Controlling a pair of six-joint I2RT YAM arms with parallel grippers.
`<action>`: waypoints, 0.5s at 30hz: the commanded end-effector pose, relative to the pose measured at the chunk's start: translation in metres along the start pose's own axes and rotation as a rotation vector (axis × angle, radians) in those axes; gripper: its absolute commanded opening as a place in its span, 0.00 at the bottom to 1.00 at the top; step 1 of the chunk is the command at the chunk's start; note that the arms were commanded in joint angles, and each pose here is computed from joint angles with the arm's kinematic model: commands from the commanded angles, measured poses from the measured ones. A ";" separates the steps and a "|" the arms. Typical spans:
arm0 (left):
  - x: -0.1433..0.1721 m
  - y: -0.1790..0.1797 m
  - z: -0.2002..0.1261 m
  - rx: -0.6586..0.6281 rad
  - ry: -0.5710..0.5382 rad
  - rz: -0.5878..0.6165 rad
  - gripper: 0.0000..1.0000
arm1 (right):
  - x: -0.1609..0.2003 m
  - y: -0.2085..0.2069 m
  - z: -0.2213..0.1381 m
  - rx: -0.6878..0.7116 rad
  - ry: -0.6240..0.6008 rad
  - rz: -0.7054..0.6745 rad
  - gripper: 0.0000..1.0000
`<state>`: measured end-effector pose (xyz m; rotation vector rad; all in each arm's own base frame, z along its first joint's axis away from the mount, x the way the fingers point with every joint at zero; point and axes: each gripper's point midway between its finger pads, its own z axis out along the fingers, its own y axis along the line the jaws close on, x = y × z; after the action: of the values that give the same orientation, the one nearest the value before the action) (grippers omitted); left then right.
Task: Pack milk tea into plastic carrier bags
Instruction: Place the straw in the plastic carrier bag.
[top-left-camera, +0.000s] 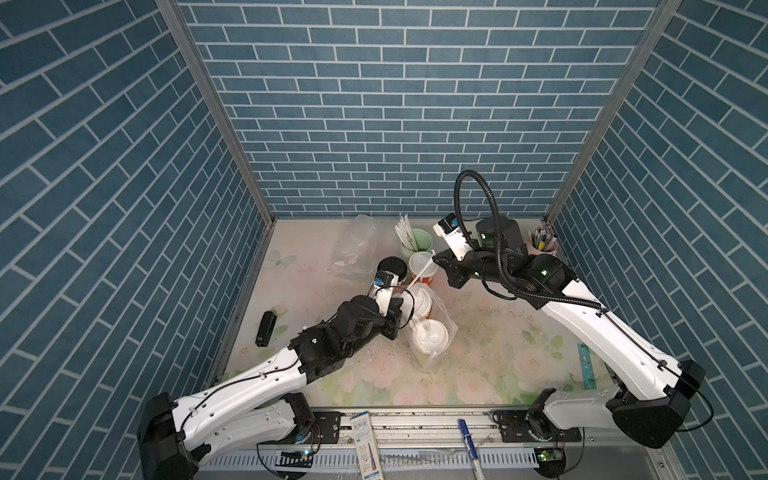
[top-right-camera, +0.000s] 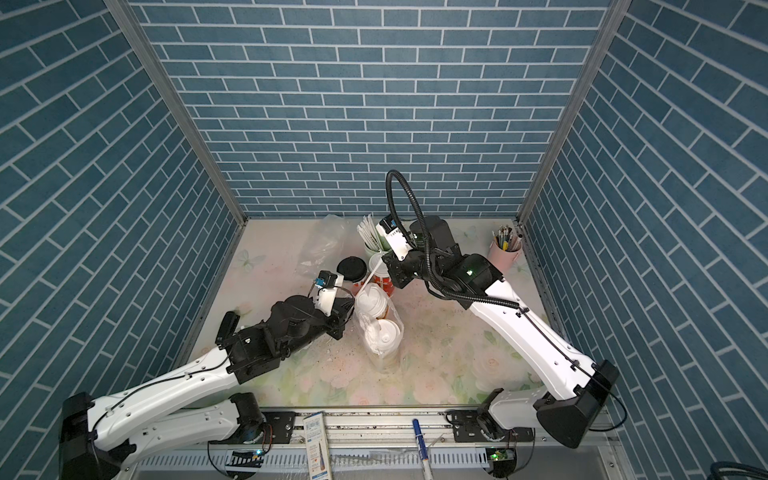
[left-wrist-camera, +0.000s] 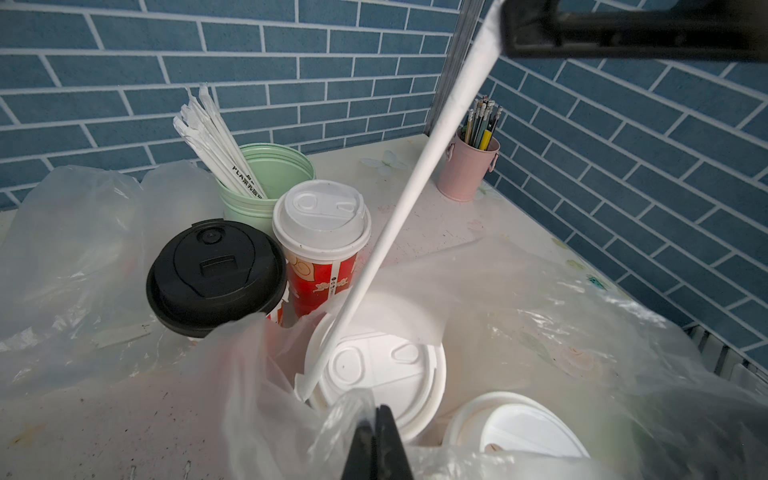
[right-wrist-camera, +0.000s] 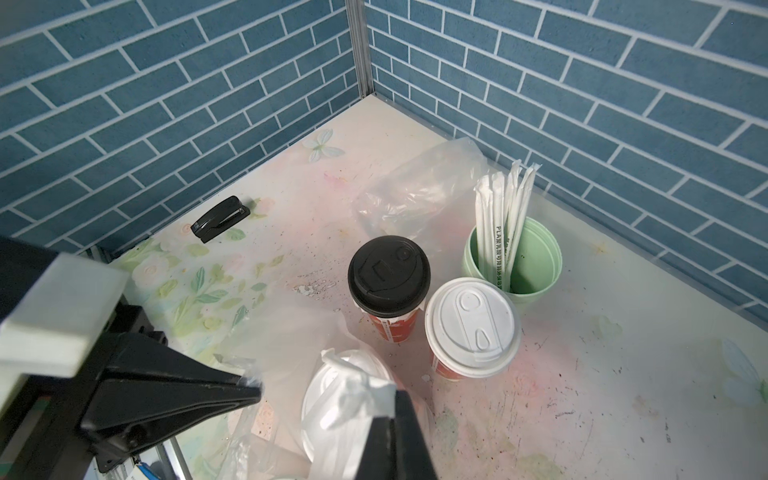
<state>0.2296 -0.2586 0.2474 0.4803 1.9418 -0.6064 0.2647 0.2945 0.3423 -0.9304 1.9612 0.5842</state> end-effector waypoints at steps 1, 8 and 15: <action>-0.017 -0.006 -0.006 0.022 -0.040 -0.004 0.00 | -0.006 -0.002 -0.017 0.033 -0.022 -0.047 0.00; -0.025 -0.011 -0.007 0.044 -0.056 -0.001 0.00 | -0.013 -0.009 -0.031 0.087 -0.044 -0.064 0.00; -0.028 -0.015 -0.007 0.058 -0.064 0.008 0.00 | -0.022 -0.014 -0.044 0.135 -0.089 -0.079 0.00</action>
<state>0.2281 -0.2642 0.2617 0.4942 1.9098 -0.6443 0.2638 0.2725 0.3606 -0.8807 1.9226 0.4838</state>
